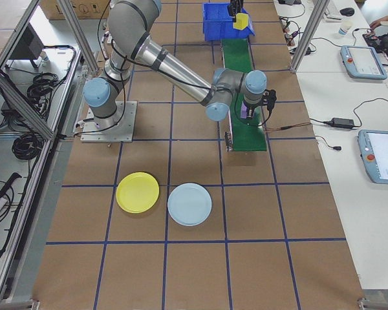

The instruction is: Move block left to right into plate

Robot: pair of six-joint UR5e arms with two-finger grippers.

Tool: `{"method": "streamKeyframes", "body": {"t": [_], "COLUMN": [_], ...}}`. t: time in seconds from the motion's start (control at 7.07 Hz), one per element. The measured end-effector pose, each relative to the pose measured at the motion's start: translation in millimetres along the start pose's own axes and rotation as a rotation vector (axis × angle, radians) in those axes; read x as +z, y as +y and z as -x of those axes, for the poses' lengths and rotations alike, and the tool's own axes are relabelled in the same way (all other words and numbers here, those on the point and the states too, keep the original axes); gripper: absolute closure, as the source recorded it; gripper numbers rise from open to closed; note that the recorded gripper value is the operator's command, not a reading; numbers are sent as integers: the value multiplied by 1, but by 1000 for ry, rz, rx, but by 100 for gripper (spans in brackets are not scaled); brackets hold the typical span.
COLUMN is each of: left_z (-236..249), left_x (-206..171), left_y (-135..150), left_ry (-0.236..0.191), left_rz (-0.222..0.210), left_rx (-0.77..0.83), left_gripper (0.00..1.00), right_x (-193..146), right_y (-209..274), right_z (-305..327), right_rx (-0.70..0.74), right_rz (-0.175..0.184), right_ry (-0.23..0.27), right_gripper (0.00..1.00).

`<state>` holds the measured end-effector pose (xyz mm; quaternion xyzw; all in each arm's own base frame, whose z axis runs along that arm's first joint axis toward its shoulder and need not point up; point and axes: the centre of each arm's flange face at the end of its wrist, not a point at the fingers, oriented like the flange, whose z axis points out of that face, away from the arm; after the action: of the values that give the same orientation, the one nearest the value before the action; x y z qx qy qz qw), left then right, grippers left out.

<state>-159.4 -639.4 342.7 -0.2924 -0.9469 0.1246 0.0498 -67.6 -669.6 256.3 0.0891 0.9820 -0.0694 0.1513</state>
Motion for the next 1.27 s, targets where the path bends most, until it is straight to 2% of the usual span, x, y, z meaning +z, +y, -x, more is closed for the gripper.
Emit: {"method": "streamKeyframes", "body": {"t": [0.14,0.28,0.42,0.71,0.99,1.13,1.27], "left_z": [-8,-13,-15,-14,-10,-8,-6], "left_x": [12,24,34,40,20,1,-30], "left_y": [0,3,6,5,4,8,18], "left_ry": [7,10,7,-9,-65,-100,-126], "left_rz": [6,7,1,-16,-20,-7,27], "left_rx": [-5,-6,-4,1,6,1,-15], "left_gripper": [42,24,0,0,0,0,0], "right_x": [-19,-45,-74,-134,-155,-155,-153], "right_y": [1,7,16,55,122,154,181], "right_z": [-2,-6,-27,-118,-202,-250,-295], "right_rx": [-24,-51,-74,-86,-132,-150,-172], "right_rz": [-14,-24,-9,54,106,98,76], "right_ry": [73,128,159,161,151,162,186], "right_gripper": [58,59,59,59,59,59,57]}}
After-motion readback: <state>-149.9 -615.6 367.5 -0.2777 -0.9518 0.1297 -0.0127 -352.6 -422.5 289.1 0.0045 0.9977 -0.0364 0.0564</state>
